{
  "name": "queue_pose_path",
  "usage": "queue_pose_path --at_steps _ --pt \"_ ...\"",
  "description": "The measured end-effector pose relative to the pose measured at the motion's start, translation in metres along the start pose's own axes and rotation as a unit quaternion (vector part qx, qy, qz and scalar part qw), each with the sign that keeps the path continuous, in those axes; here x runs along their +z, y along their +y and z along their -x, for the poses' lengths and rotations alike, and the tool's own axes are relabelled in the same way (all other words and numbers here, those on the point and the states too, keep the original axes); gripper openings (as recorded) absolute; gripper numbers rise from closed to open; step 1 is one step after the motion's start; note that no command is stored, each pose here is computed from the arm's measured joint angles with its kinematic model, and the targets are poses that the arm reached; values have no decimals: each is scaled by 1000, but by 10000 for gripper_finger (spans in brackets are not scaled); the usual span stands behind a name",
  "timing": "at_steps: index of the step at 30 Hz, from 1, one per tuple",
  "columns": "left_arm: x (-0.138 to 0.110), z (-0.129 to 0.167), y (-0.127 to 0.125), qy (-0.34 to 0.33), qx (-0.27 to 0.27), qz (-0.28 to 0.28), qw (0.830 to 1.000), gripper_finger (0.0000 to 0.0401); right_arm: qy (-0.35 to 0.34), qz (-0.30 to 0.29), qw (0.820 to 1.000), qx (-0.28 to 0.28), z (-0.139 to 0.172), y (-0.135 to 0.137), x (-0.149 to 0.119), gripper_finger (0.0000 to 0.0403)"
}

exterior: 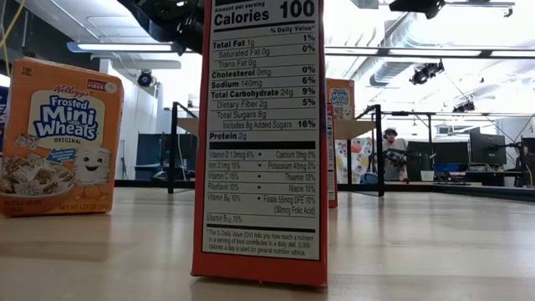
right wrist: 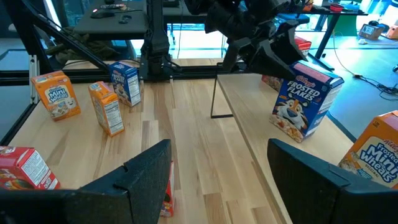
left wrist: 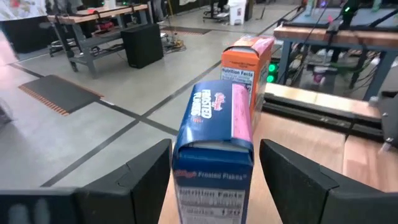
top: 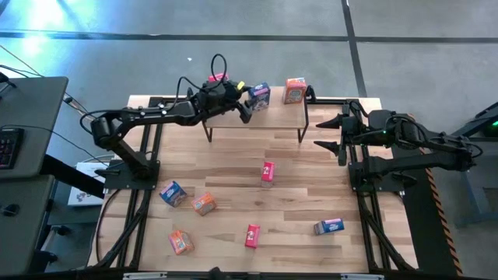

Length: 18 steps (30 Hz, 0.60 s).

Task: Stack cereal on shelf
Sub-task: Put the top blue cereal box on the shelf

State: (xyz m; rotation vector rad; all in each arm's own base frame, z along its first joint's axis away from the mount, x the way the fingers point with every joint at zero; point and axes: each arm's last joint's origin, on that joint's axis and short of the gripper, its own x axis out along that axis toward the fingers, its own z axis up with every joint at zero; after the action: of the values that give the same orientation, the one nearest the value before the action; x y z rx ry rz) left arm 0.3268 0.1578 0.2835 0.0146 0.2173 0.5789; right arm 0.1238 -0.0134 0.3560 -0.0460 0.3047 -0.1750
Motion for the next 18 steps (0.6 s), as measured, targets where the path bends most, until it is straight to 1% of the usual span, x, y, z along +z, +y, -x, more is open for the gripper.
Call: queue_pose_path --at_steps 5,10,14,18 --pt "10 12 -4 -9 19 -6 1000 235 0 0 1000 0 0 0 0 259" --pt "21 23 -14 -27 24 -25 999 235 0 0 1000 0 0 0 0 259" --pt "25 28 -28 -41 7 -35 999 235 0 0 1000 0 0 0 0 259" --pt "19 27 -46 -29 -16 -47 998 235 0 0 1000 0 0 0 0 259"
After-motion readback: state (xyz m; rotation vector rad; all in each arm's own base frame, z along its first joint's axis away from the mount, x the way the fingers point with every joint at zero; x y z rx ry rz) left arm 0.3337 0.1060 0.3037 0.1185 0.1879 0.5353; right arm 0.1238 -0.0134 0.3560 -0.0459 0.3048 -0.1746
